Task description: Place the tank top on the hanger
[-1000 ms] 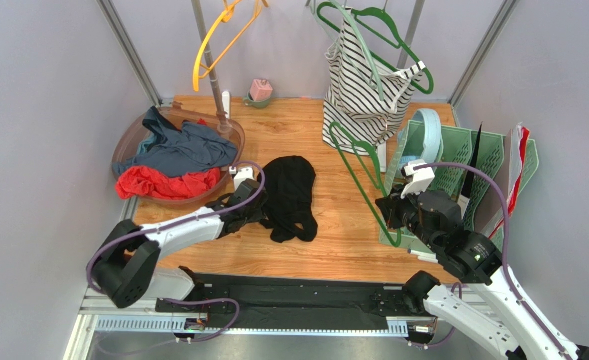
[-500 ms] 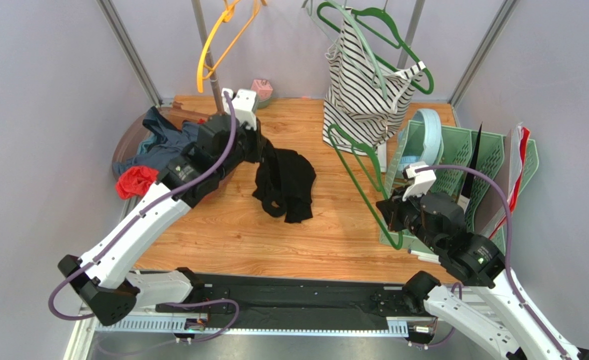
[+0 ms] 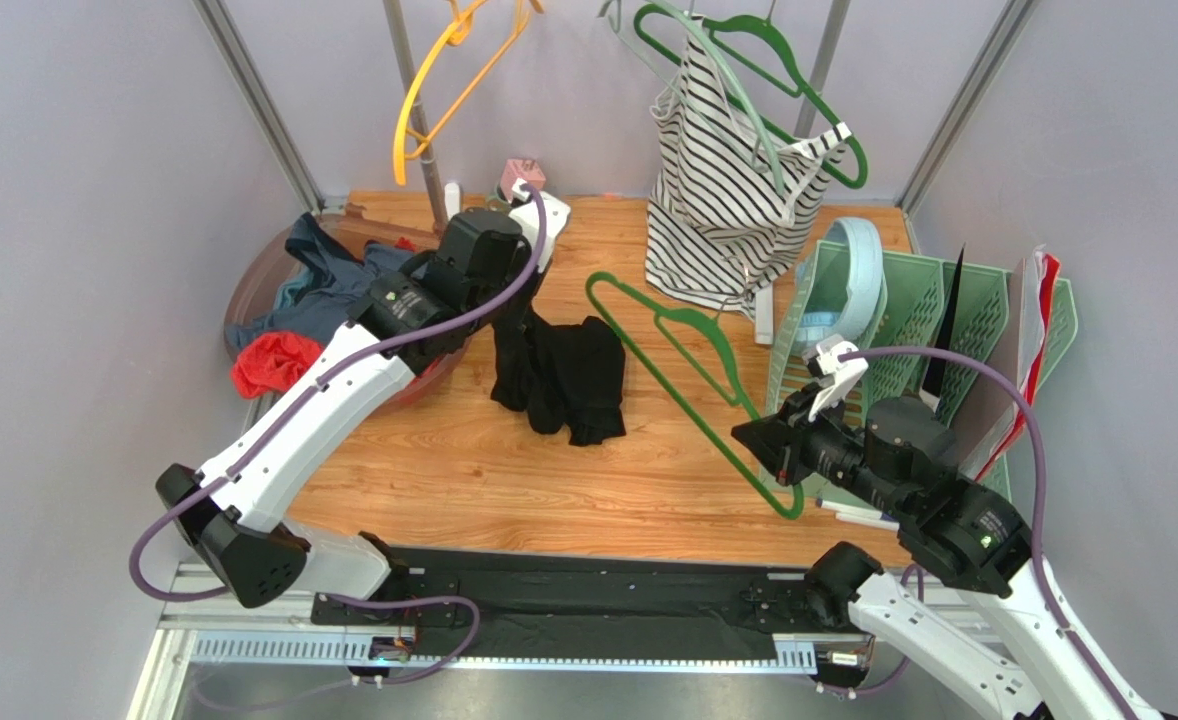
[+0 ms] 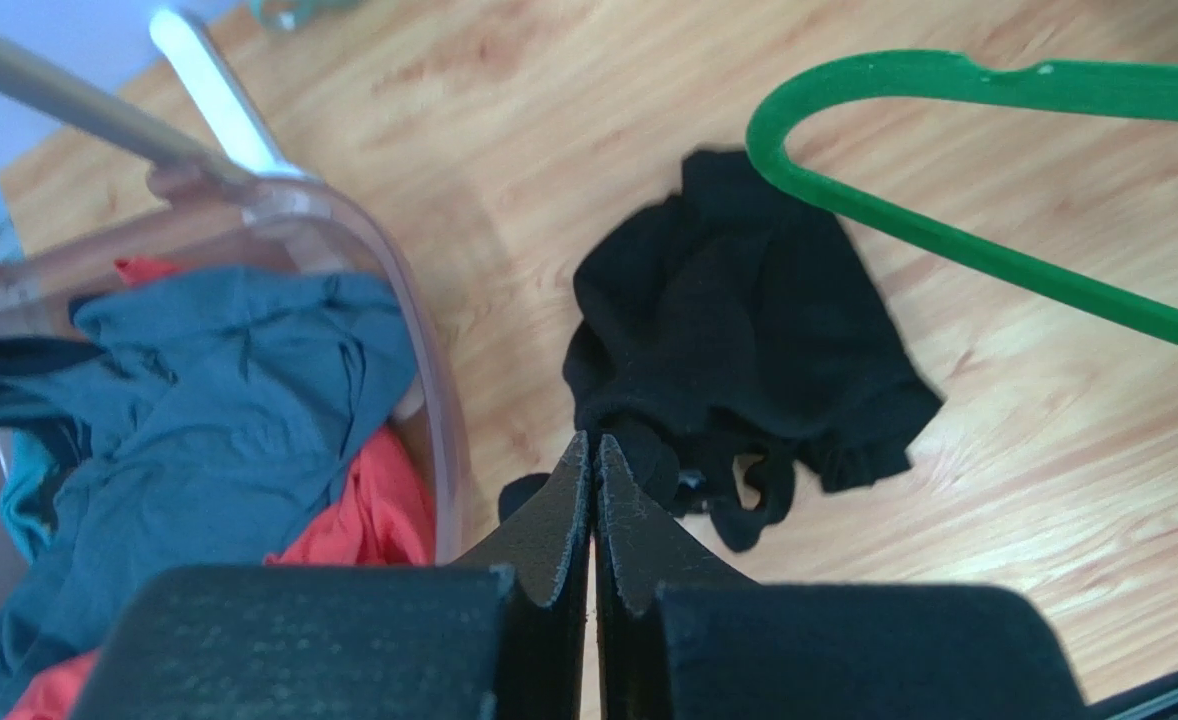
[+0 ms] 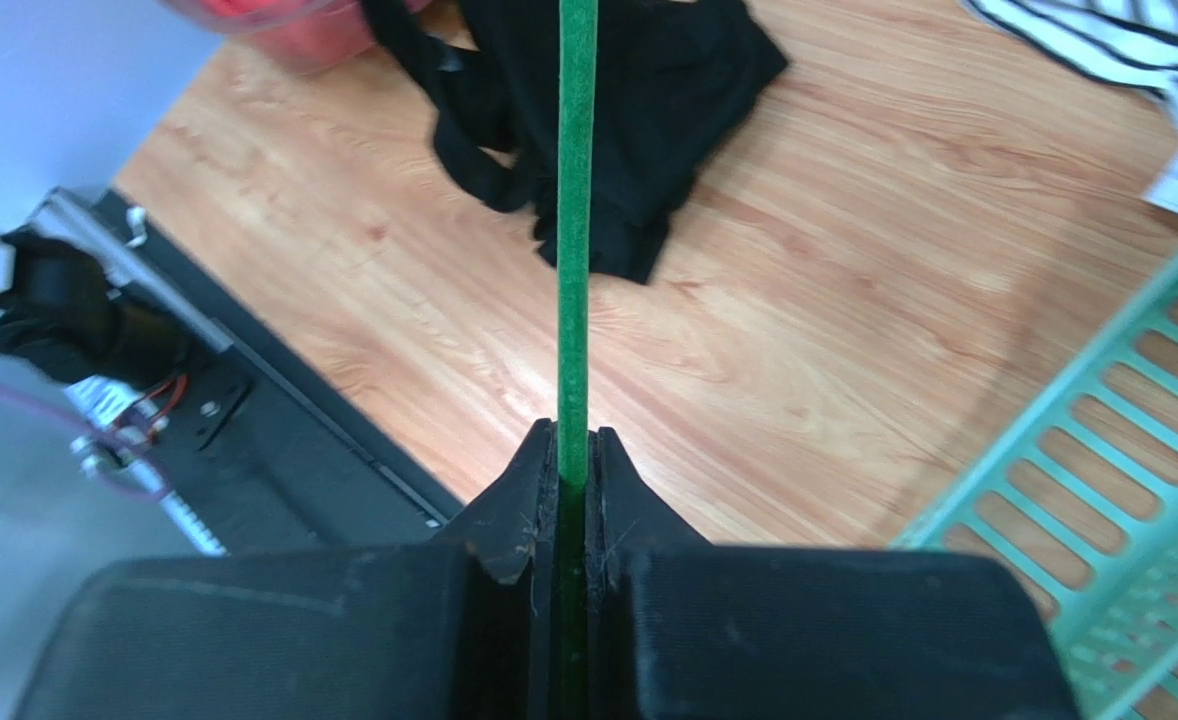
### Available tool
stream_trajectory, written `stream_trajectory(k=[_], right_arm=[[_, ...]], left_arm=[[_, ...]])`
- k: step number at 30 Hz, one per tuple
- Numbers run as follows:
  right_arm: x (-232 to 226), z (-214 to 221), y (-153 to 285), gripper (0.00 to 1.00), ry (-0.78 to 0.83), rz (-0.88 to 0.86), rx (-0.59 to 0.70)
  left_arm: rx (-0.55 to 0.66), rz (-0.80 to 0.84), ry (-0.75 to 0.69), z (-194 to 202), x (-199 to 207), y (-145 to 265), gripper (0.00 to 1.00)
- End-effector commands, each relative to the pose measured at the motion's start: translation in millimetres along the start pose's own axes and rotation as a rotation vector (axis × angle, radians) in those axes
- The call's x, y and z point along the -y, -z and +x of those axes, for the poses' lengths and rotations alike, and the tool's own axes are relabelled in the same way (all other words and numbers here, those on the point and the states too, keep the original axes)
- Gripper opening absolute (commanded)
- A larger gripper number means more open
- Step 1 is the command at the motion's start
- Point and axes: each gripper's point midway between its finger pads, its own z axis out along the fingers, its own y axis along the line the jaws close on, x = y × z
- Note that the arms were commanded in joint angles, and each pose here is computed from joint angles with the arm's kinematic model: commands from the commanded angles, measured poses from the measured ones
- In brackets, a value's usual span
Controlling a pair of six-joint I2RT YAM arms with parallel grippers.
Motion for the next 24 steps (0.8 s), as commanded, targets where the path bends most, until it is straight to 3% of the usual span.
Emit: stream_trajectory(k=[1, 17, 24], right_arm=[[-40.1, -30.8, 11.3, 0.0, 0.012, -0.199, 0.092], [-52.6, 12.7, -8.1, 0.0, 0.066, -0.33, -0.058], [-53.9, 5.7, -11.8, 0.0, 0.084, -0.33, -0.039]], left_arm=[[-0.036, -0.064, -0.049, 18.5, -13.5, -7.0, 0.0], [-0.024, -0.08, 0.024, 41.5, -32.2, -22.0, 0.0], [0.001, -0.037, 0.026, 38.9, -27.7, -16.8, 0.0]])
